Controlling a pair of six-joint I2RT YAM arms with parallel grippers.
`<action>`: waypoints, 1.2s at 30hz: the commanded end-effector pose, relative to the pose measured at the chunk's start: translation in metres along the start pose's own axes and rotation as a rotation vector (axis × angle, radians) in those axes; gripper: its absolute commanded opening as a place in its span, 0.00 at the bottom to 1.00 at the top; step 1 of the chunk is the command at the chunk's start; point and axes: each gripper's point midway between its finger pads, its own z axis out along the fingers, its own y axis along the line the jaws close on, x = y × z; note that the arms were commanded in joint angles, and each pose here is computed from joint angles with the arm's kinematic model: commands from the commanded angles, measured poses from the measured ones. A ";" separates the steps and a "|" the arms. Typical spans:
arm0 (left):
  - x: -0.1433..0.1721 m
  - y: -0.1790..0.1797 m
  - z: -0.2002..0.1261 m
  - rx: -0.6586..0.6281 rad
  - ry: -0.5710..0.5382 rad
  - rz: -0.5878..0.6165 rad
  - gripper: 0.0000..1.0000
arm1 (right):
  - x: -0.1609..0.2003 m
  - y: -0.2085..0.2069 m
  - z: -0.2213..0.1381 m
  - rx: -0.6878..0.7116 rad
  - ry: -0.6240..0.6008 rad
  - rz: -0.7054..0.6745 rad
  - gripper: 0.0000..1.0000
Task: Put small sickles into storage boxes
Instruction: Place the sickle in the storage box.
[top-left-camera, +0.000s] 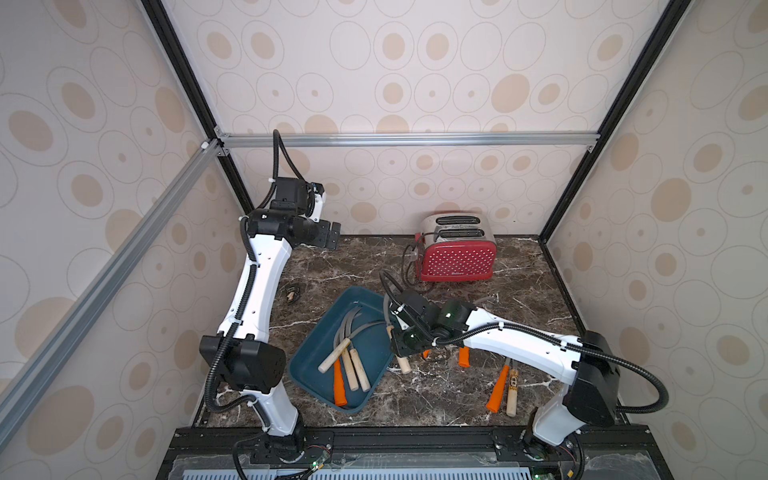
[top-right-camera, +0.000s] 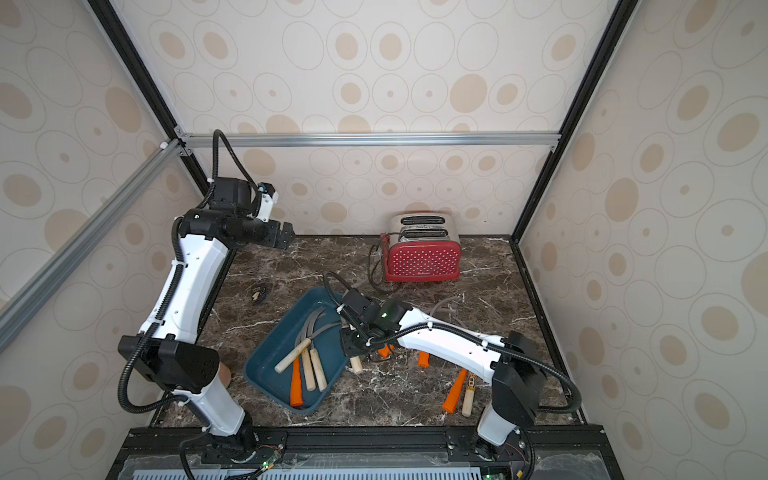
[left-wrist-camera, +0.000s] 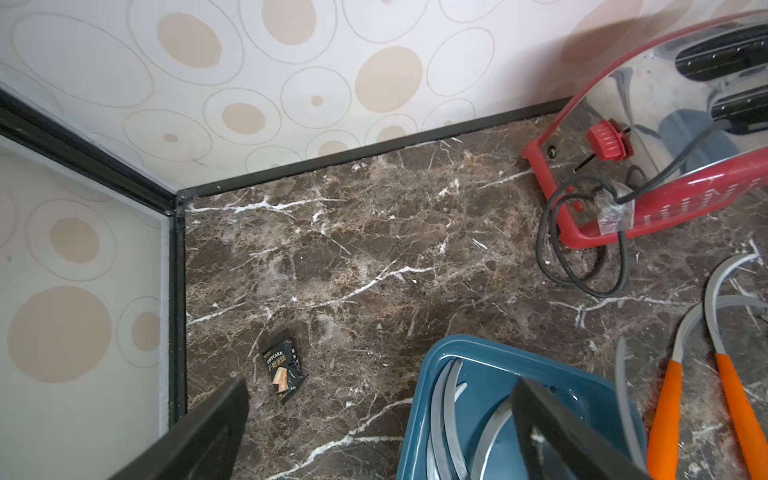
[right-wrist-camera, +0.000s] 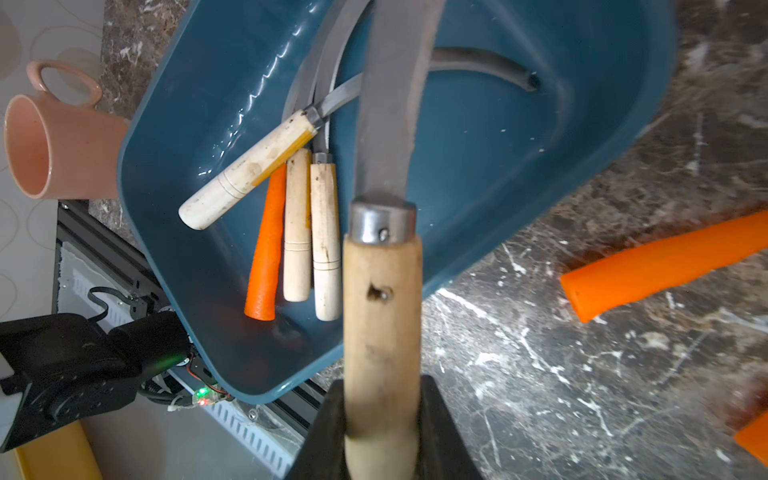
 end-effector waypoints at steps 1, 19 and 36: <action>-0.016 0.010 -0.026 -0.051 -0.091 -0.021 0.99 | -0.006 0.027 0.005 -0.070 0.014 0.021 0.05; -0.017 0.003 -0.041 -0.015 -0.127 0.001 0.99 | -0.005 0.077 0.066 -0.087 0.114 0.040 0.05; -0.003 -0.005 -0.030 0.028 -0.073 0.019 0.99 | 0.001 0.057 0.111 -0.003 0.162 0.121 0.05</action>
